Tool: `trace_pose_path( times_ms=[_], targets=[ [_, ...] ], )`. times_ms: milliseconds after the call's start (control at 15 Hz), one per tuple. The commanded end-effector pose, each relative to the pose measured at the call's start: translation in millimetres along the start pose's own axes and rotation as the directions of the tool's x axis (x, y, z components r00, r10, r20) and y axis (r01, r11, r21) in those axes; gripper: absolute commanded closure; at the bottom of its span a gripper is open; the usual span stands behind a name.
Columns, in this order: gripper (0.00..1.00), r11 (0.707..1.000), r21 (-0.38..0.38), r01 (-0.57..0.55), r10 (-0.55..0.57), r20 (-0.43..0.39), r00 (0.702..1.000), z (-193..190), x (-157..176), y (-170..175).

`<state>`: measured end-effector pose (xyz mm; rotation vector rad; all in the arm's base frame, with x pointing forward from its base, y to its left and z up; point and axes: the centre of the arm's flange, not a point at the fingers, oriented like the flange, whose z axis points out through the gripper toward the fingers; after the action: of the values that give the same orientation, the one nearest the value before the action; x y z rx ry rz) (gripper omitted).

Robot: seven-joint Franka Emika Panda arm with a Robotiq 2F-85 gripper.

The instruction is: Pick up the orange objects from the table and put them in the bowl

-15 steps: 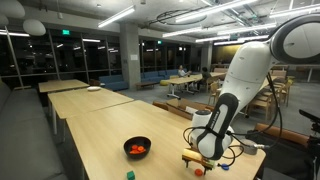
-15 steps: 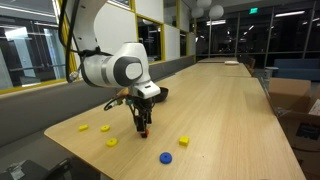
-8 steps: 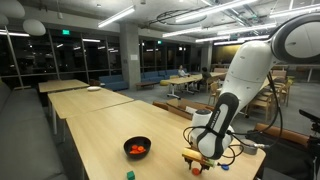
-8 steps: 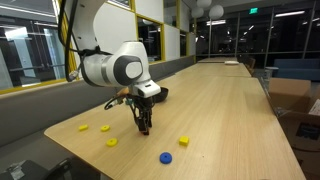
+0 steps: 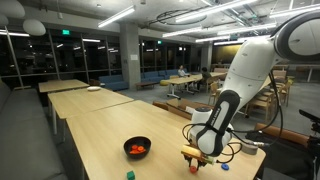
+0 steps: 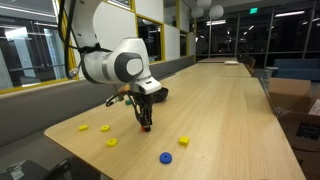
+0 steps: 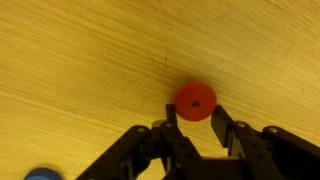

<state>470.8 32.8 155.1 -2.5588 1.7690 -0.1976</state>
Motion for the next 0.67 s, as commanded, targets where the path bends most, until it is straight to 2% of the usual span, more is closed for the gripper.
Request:
trace_pose_path(
  times_ms=[0,333,600],
  targets=[
    [0.76,0.999,0.028,0.044,-0.044,0.0,0.999,-27.3,14.0,-16.5],
    [0.76,0.983,0.091,0.159,-0.159,-0.005,0.987,-59.0,45.3,-75.0],
    [0.76,0.946,0.134,0.296,-0.301,0.02,0.953,-80.2,70.9,-138.8]
  ],
)
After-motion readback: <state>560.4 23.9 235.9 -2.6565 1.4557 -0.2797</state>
